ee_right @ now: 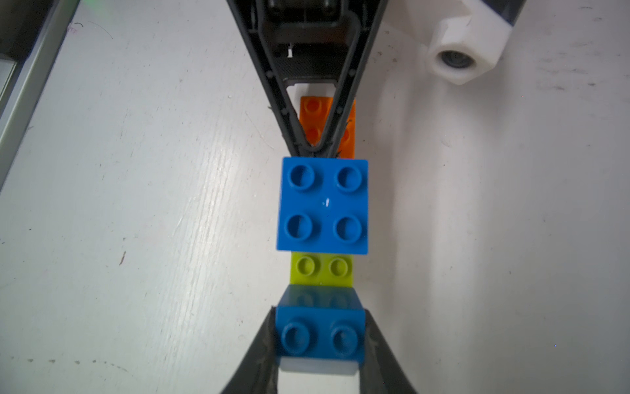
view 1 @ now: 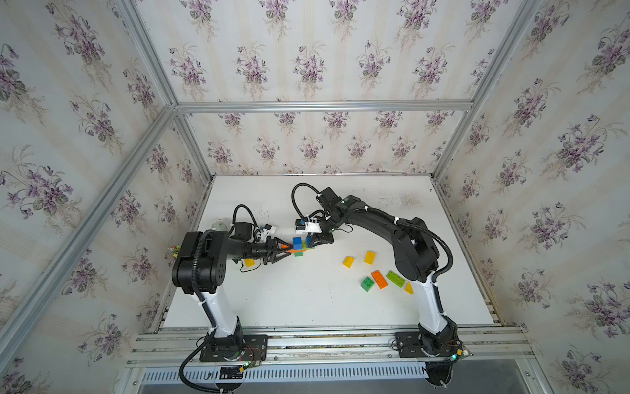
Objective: Assemble a fork with lego
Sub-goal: Assemble the lego brick with the lego brick.
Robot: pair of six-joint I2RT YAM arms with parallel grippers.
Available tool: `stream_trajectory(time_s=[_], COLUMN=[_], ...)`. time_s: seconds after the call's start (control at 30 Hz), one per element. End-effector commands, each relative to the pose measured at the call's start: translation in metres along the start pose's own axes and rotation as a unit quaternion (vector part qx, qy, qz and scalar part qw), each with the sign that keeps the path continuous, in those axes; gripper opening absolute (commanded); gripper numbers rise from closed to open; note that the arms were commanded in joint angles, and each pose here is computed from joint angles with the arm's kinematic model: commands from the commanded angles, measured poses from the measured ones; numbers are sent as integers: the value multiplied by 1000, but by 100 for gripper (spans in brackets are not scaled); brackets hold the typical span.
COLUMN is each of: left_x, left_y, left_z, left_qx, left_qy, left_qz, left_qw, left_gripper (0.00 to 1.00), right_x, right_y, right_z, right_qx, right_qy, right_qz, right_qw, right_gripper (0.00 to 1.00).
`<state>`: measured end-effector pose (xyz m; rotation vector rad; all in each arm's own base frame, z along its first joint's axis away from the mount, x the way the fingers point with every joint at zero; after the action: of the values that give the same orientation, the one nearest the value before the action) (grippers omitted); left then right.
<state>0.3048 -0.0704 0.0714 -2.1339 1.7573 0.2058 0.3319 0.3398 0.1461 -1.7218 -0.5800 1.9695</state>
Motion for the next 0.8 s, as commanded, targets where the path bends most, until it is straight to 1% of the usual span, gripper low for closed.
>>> stream_trajectory(time_s=[0.0,0.13,0.3,0.5,0.63,0.77], left_x=[1,1,1,1,1,0], left_y=[4,5,5,6,4,4], left_z=[13,15,15,16,14,12], left_qx=[-12,-15,-15,-17,-14,-13], left_qy=[-50,-50,-51,-51,-50,-51], left_qz=[-2,-1,0,2,1,0], left_qw=[999,999,999,999,999,999], left_gripper=[45,44,44,44,44,44], right_x=[6,8,13,23,18,11], right_y=[9,5,4,17,15,4], right_z=[-5,-4,-1,-5,-2,0], right_qx=[23,16,6,29,26,17], right_qy=[16,22,8,19,27,38], right_qz=[40,35,32,64,55,46], right_qw=[999,999,999,997,998,998], right_gripper=[17,16,17,16,16,16])
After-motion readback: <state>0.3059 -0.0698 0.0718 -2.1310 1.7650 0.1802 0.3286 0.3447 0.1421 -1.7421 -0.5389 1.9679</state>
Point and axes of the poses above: each gripper's point midway between its finger pads, its own x axis out along the fingers, its own z axis along the line the jaws close on, y = z × x, the point moved 8 cm from there along -x, back along the fingers, and after that the axes turned 13 degrees about x, right-handed, at the moved point
